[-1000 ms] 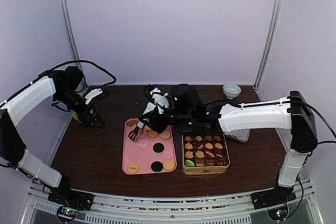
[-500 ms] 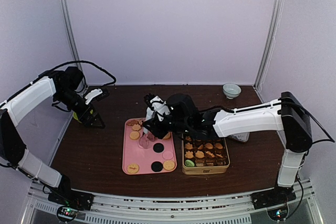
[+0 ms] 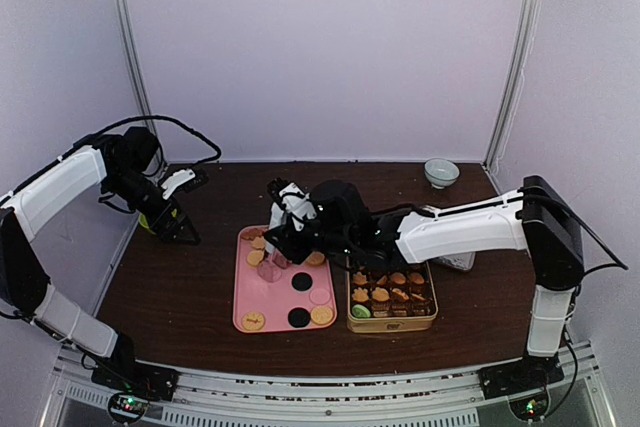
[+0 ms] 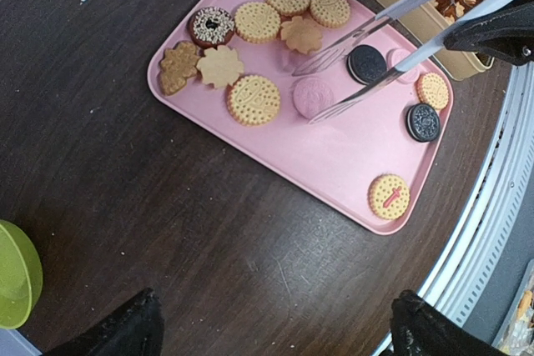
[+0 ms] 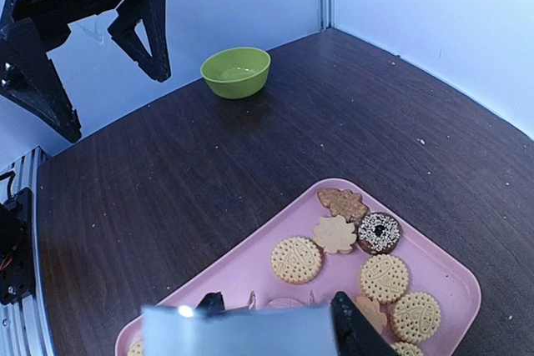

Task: Pack the cookies
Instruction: Pick up the fake cookies from the plate.

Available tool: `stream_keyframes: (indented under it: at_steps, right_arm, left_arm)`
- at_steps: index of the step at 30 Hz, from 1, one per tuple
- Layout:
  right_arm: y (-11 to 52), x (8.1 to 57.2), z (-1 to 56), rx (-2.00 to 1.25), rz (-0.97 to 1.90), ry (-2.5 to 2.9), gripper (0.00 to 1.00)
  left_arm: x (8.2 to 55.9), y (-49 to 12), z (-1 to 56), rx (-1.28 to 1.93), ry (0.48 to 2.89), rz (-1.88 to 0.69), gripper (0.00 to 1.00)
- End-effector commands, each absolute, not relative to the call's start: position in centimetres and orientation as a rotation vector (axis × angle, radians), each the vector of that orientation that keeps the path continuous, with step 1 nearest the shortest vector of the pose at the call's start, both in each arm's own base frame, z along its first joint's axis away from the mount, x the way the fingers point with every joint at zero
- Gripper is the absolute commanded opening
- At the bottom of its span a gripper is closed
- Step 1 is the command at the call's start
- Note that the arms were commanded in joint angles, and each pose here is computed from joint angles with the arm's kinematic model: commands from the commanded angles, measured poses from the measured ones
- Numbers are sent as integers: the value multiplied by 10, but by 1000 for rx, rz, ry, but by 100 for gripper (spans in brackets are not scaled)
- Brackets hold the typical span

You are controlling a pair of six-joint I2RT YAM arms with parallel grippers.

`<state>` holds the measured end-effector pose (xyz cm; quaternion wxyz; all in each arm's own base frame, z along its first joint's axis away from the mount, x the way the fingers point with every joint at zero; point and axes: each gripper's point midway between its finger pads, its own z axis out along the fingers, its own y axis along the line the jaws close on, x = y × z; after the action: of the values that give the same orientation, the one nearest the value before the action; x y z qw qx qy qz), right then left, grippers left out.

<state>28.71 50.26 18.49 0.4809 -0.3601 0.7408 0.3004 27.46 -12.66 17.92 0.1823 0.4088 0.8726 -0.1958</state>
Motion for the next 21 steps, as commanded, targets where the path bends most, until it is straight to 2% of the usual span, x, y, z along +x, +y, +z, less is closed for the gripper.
stream_keyframes:
  at_steps: [1, 15, 21]
  right_arm:
    - [516, 293, 208, -837, 750, 1730, 41]
    - [514, 285, 189, -918, 611, 1719, 41]
    - [513, 277, 183, -920, 656, 1750, 41]
  left_arm:
    - [279, -127, 180, 1140, 2443, -551, 98]
    - [277, -126, 180, 1145, 2441, -550, 98]
    - [276, -127, 180, 1148, 2437, -556, 98]
